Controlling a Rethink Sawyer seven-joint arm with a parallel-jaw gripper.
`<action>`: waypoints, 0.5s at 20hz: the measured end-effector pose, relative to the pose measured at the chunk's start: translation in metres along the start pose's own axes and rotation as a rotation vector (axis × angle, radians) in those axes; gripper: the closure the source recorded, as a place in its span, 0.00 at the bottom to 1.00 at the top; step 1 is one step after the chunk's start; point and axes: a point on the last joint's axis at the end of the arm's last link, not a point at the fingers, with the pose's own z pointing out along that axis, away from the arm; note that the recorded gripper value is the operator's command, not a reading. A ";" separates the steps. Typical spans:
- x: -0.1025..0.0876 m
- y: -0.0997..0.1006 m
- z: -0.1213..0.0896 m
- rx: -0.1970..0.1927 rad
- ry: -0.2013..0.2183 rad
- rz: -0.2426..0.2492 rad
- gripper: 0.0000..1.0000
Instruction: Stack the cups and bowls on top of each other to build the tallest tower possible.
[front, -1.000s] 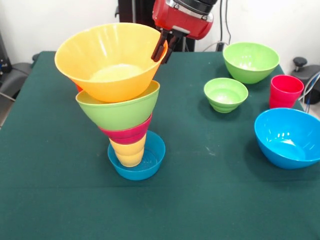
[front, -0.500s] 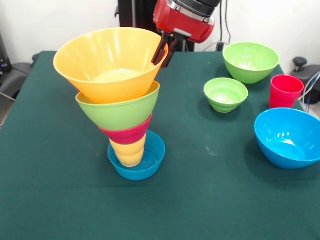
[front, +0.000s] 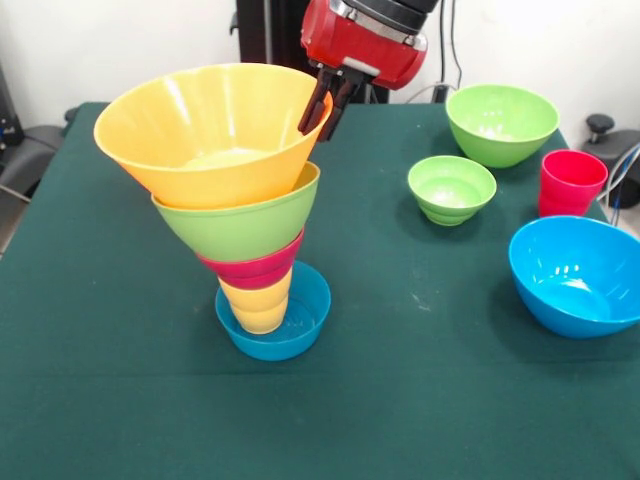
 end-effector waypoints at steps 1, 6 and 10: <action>0.000 0.000 0.000 0.000 0.000 0.001 1.00; -0.001 0.000 -0.001 -0.003 0.000 0.006 1.00; -0.002 0.000 -0.001 -0.005 0.000 0.011 1.00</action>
